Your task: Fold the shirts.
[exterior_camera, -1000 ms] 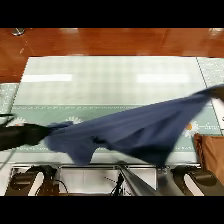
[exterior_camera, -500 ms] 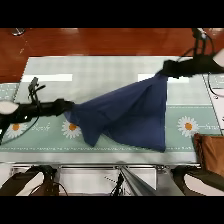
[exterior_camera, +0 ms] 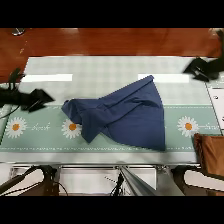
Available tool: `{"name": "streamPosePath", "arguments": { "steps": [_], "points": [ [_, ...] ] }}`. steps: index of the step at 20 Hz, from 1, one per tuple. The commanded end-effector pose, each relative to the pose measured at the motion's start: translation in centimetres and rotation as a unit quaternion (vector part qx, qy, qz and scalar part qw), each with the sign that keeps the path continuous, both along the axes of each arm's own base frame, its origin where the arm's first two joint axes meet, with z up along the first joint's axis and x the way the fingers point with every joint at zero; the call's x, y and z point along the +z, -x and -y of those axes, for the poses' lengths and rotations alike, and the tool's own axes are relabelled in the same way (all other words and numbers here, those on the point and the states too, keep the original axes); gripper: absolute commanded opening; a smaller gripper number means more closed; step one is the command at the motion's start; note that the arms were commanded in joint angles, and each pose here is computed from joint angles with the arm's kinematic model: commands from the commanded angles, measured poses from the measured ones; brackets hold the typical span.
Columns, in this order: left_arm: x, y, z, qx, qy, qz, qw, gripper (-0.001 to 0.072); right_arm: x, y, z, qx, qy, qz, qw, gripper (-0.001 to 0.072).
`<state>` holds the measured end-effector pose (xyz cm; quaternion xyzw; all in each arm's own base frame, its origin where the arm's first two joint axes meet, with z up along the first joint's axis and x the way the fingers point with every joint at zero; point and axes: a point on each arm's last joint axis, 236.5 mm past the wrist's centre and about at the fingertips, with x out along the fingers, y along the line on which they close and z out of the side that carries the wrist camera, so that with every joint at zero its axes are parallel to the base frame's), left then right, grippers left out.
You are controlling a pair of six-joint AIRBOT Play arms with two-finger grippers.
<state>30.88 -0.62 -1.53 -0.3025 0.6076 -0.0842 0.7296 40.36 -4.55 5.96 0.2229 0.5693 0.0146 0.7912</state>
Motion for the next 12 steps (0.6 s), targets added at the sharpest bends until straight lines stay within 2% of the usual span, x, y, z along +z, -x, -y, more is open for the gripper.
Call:
{"name": "streamPosePath", "arguments": {
  "steps": [1, 3, 5, 9, 12],
  "points": [
    [-2.6, 4.7, 1.1, 0.057, 0.085, -0.033, 0.994, 0.0703, -5.3, 6.9, 1.7, -0.079, -0.041, -0.035, 0.995, 0.0616],
    [-3.2, 5.5, 5.1, 0.073, 0.172, -0.023, 0.982, 0.0703, -8.1, 9.8, -1.9, -0.074, -0.089, -0.025, 0.993, 0.0616],
    [-4.3, 6.2, 7.8, 0.078, 0.206, -0.024, 0.975, 0.0703, -9.7, 12.3, -5.6, -0.056, -0.141, -0.024, 0.988, 0.0616],
    [-6.5, 6.4, 11.6, 0.04, 0.175, -0.01, 0.984, 0.0703, -11.5, 15.5, -7.8, -0.045, -0.159, -0.039, 0.985, 0.0616],
    [-6.8, 4.3, 13.9, 0.049, 0.152, 0.027, 0.987, 0.0703, -12.0, 16.1, -8.2, -0.044, -0.164, -0.049, 0.984, 0.0616]
  ]
}}
